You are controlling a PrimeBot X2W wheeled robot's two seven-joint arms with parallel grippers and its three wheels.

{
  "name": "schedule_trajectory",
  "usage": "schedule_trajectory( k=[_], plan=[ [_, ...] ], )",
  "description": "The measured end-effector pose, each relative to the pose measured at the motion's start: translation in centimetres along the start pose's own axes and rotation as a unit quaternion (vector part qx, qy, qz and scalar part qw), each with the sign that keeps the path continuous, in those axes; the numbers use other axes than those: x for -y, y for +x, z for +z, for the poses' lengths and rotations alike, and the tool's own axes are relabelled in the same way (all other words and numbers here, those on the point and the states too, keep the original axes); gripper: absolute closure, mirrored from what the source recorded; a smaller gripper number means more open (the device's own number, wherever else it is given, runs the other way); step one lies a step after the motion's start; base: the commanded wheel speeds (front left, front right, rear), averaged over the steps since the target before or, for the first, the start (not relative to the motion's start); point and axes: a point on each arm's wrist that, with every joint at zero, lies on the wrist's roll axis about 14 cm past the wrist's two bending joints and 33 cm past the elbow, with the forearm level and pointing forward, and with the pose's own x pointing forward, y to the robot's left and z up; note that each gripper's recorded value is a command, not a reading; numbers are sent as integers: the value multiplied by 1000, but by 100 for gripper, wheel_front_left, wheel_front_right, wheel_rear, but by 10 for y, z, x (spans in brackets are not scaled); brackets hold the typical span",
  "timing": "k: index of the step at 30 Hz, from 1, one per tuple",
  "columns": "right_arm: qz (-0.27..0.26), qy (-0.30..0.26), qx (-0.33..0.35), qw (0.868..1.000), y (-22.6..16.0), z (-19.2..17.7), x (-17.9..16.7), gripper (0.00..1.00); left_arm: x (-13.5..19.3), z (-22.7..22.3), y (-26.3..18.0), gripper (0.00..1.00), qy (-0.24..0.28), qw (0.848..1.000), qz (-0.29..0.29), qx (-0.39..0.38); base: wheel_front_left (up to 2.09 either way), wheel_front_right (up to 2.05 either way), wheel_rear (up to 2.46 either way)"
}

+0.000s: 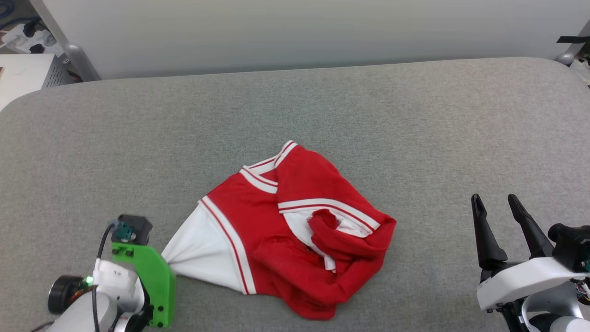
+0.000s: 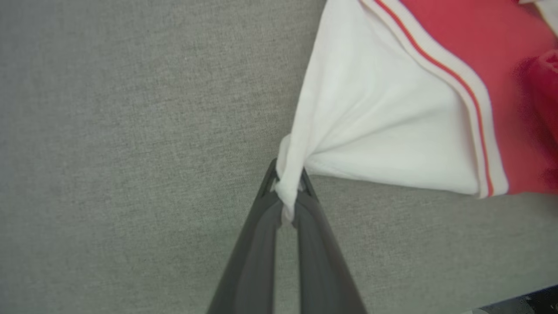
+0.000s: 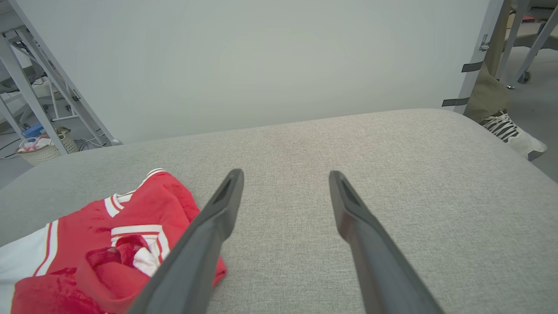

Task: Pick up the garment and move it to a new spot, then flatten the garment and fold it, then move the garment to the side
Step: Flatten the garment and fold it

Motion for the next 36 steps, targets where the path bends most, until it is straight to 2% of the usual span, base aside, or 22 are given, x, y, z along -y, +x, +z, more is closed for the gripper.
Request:
schedule_trajectory(
  k=[4, 7, 8, 9, 12, 17, 26, 29, 33, 36],
  plan=[
    [5, 0, -4, 1000, 2, -1, -3, 0, -8, -28, -6, 100, -33, 999, 12, -20, 0, 0, 0],
    [8, 0, -5, 1000, 2, -1, -5, 0, -9, -29, -6, 100, -51, 999, 14, -7, 0, 0, 0],
    [8, 0, -5, 1000, 2, -1, -5, 0, -8, -27, -5, 31, -59, 998, 15, 1, 0, 0, 0],
    [9, -1, -5, 1000, 2, 0, -6, 0, -6, -25, -5, 0, -63, 998, 13, 8, 0, 0, 0],
    [10, -3, -5, 1000, 0, 2, -7, 0, -1, -14, -6, 0, -77, 996, 10, 42, 0, 0, 0],
    [14, -5, -8, 1000, -6, 5, -10, 0, -4, 19, -17, 0, -81, 986, 22, 141, 0, 0, 0],
    [39, 4, -70, 997, -16, -19, -27, 0, 12, 74, -55, 0, -75, 943, 18, 325, 0, 0, 0],
    [71, 2, -111, 991, -17, -36, -42, 0, 15, 85, -68, 0, -70, 927, 20, 367, 0, 0, 0],
    [137, -12, -159, 978, -16, -50, -73, 0, 12, 96, -87, 0, -66, 907, 33, 414, 0, 0, 0],
    [194, -36, -191, 962, -13, -56, -98, 0, 12, 99, -96, 0, -66, 898, 39, 434, 0, 0, 0]
  ],
)
